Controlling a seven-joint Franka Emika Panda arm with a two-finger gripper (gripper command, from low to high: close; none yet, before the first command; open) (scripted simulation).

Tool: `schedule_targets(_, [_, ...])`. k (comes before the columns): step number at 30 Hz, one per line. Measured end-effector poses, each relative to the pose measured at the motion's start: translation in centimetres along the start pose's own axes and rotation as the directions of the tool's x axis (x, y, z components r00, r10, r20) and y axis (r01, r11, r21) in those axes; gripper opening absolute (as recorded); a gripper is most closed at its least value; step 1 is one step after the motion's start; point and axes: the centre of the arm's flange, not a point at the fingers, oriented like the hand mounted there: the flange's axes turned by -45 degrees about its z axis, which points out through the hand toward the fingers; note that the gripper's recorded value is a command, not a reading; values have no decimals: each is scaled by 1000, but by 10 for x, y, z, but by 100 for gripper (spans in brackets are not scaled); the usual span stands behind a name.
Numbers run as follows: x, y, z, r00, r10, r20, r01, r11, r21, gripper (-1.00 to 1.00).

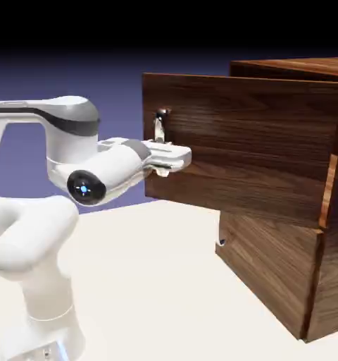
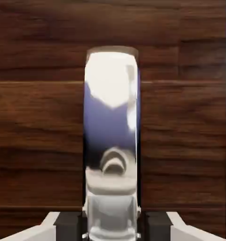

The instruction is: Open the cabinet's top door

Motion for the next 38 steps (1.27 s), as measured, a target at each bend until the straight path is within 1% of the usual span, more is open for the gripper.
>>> schedule_targets(11, [0,-41,-77,1000,0,0,0,976,-217,-100])
schedule_targets(24, [0,-123,-165,1000,-1,0,0,867,-499,-100])
schedule_targets(31, [0,-165,-194,1000,0,0,0,795,-606,-100])
schedule_targets(38, [3,-187,-206,1000,6,2,-3,756,-655,-100])
